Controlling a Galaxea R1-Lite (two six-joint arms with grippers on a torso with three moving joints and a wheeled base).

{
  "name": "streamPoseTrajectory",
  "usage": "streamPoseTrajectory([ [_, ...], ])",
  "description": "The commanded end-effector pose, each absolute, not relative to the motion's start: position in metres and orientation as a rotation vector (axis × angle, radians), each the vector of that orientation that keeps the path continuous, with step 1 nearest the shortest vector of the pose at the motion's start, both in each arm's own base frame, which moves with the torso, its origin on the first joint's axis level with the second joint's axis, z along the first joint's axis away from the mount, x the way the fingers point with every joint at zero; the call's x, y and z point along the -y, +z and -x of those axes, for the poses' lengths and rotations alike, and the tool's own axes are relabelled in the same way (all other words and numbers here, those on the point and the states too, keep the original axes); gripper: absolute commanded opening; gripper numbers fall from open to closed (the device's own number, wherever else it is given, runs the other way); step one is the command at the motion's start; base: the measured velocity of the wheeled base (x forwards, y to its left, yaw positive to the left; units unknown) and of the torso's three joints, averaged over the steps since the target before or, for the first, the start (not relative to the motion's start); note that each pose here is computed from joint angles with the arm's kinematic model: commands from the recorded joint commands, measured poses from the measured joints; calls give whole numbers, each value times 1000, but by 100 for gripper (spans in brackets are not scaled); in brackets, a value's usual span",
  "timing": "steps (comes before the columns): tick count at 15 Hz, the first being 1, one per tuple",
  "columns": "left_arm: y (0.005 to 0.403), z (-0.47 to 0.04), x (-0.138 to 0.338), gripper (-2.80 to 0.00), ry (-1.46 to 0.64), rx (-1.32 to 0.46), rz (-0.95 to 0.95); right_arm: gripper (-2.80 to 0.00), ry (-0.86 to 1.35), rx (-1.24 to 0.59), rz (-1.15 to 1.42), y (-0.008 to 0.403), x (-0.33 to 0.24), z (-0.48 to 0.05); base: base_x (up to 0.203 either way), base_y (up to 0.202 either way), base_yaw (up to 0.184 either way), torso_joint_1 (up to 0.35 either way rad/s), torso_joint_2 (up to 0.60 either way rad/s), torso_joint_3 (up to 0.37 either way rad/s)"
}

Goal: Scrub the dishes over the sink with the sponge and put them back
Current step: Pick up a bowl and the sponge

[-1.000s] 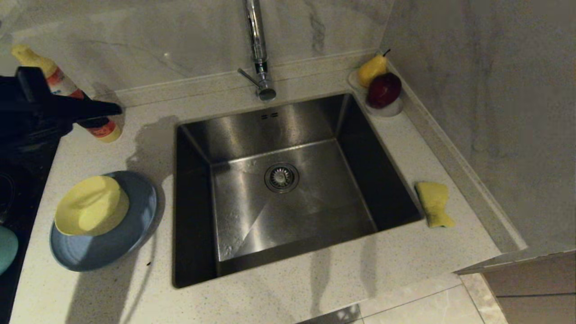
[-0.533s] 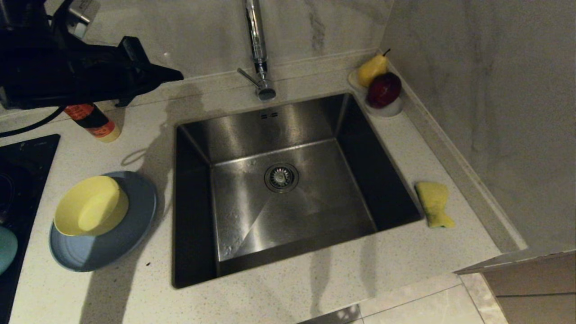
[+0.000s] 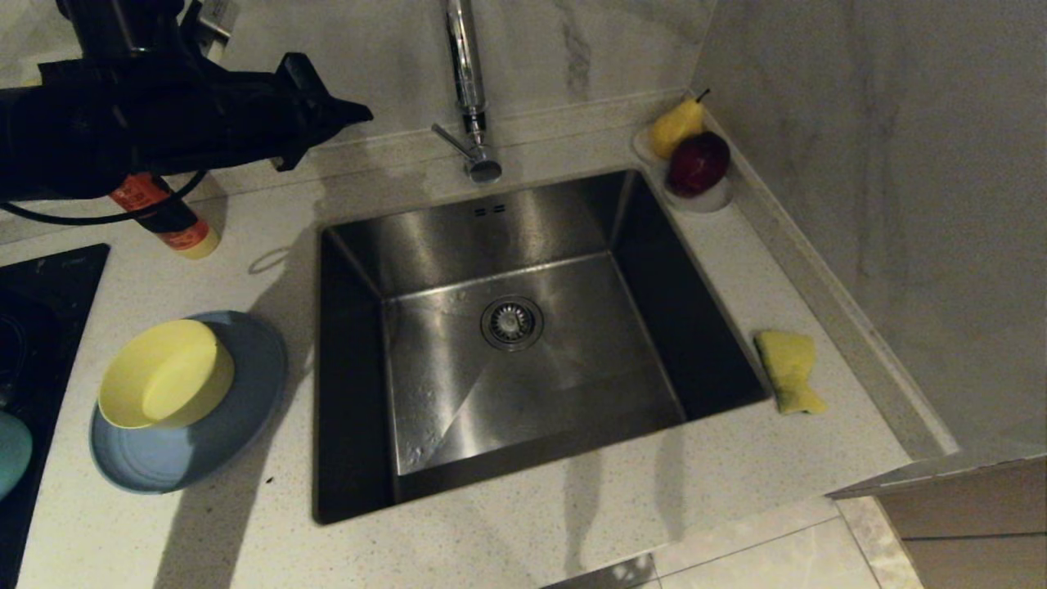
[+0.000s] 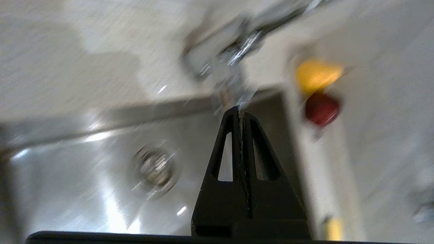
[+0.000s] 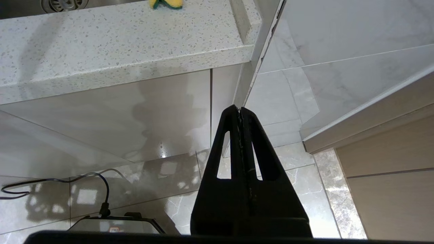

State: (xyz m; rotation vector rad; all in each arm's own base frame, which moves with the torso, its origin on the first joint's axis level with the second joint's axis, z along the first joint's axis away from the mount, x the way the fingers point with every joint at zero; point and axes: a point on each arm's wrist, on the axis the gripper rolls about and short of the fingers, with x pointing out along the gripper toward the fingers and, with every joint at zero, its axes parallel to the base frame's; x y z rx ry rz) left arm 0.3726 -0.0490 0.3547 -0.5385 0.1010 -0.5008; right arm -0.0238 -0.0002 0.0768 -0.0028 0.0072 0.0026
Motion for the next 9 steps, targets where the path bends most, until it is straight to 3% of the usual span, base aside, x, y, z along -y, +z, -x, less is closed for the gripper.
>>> streamPoseTrajectory([
  [1,348,-389,56,-280,-527,-68,585,-280,3,-6,3,77,0,24,0,0,0,0,0,0],
  [9,328,-414,76,-280,-510,-6,557,-280,3,-6,3,77,0,24,0,0,0,0,0,0],
])
